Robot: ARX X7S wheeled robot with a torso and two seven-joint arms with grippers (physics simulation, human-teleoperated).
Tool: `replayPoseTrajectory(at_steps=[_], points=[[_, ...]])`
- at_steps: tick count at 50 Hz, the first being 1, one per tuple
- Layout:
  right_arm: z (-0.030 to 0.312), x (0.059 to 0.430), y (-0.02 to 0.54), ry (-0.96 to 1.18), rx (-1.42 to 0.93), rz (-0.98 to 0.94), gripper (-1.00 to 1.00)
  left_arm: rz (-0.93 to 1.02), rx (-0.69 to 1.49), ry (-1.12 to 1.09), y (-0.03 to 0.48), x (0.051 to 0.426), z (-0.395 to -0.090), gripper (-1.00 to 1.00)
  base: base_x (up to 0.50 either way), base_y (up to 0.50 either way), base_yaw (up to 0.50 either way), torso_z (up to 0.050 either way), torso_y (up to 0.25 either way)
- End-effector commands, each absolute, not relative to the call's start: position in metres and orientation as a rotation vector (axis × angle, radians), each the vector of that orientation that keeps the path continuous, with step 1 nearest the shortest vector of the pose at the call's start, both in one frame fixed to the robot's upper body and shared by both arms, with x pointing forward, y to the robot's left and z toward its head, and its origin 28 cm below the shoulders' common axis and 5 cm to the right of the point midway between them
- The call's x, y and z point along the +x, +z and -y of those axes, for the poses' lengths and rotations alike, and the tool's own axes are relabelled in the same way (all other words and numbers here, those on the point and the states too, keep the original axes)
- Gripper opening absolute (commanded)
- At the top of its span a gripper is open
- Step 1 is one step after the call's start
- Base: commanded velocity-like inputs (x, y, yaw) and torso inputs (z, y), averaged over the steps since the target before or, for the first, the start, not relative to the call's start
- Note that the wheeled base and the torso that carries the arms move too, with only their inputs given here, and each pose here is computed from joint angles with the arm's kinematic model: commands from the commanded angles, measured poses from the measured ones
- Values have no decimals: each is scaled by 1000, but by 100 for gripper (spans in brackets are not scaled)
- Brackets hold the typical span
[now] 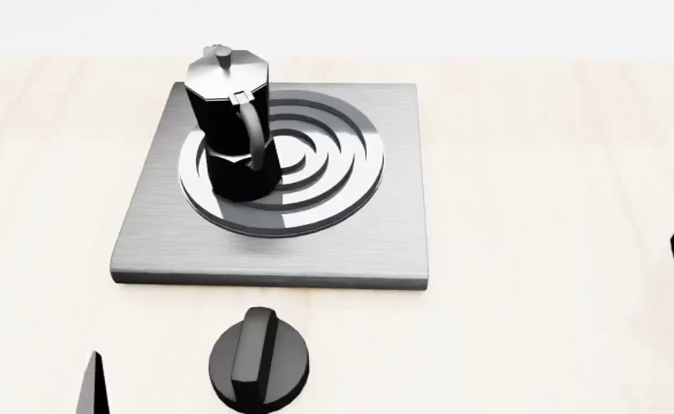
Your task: Put both moka pots on the stove.
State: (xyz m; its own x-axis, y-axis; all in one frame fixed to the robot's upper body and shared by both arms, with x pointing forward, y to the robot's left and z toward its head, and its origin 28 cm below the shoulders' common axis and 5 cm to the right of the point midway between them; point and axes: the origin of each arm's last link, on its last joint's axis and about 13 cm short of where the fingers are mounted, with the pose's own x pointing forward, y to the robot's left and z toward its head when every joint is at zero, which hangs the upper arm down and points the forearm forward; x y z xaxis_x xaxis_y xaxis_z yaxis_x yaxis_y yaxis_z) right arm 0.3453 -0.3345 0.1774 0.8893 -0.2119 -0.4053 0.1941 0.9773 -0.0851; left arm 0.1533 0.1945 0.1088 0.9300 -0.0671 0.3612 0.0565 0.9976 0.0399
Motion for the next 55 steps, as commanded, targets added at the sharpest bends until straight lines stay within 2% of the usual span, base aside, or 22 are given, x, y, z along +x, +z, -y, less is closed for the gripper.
replayPoseTrajectory(at_steps=[1,21,45,55], points=[[336,350,186,-189,-64,-380,-100,371,29,-62,109,154,-194,100,0,0,0,0,0],[298,357,244,-130,-83,-93,-100,372,28,-62,109,154,-195,100,0,0,0,0,0],[255,378,254,199,-128,-111,-100,375,25,-57,110,153,-196,100,0,0,0,0,0],[238,388,262,246,-143,-105,-100,377,23,-52,111,153,-197,100,0,0,0,0,0]])
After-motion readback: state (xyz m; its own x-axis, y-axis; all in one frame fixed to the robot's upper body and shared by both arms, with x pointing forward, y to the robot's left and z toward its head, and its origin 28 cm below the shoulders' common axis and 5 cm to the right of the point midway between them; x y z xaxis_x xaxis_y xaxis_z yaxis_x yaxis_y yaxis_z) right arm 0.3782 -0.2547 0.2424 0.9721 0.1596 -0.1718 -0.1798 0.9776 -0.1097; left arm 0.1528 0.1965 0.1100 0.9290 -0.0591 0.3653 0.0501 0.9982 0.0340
